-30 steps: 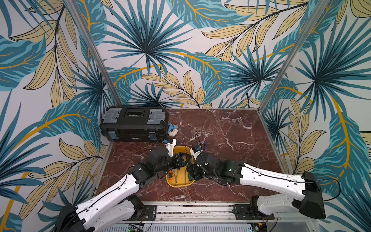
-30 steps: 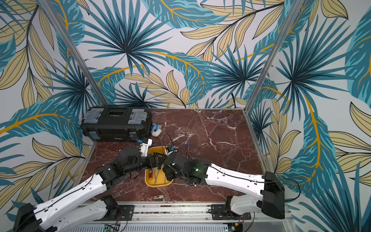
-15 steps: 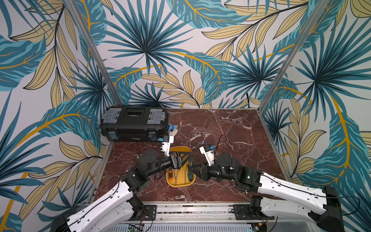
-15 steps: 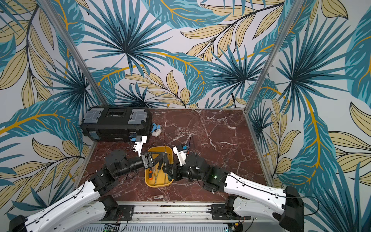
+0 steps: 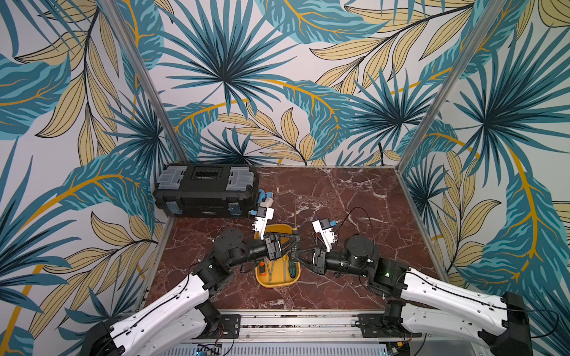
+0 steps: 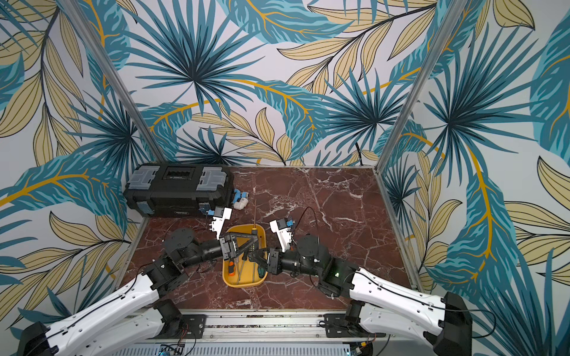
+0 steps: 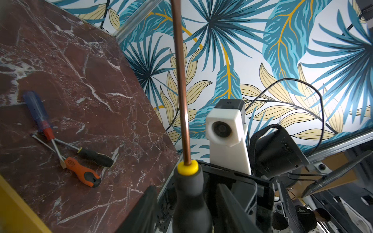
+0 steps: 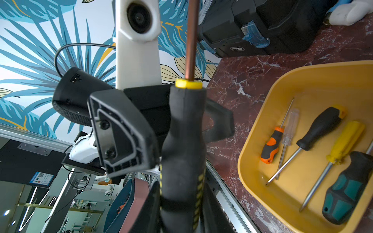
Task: Put the screwdriver on the desktop into the storage box
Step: Pick up the screwdriver from the center of the board, then place the screwdriver in the storage box.
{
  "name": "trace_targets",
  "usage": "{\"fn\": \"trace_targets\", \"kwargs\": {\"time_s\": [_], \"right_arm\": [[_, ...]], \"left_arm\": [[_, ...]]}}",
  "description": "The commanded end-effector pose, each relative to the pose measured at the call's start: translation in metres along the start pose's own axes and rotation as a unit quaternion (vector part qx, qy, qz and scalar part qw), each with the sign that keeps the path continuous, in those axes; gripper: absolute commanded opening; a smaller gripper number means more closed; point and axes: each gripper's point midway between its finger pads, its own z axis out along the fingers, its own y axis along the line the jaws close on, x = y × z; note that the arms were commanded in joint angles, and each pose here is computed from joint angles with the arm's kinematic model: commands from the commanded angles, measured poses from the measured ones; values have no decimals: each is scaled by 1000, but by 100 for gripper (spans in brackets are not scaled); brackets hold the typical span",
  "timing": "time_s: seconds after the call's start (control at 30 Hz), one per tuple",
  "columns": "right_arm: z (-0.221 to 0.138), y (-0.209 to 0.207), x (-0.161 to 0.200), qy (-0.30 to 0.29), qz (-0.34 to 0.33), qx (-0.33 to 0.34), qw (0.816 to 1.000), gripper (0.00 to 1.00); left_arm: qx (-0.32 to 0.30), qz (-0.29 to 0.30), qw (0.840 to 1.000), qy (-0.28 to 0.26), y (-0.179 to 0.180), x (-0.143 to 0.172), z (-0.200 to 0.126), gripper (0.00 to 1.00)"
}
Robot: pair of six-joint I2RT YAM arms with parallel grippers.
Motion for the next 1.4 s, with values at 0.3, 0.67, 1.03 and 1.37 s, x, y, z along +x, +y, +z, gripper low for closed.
{"fn": "trace_targets", "kwargs": {"time_s": [0.3,0.67,1.03,1.37], "right_arm": [[0,-3,-1,-5,4,0,1000,0],[-12,-53,5,9,5,145,989,61],[-60,-117,10,-2,13,340,940,69],[-114,-145,29,-5,51,425,904,69]], "left_arm": [[-22,-9,1000,-4,24,6,4,0],[-218,-29,975,-39,95,3,-18,0],[-360,-34,932,-22,143,15,-46,0],[-386,-64,920,8,167,36,-39,0]]}}
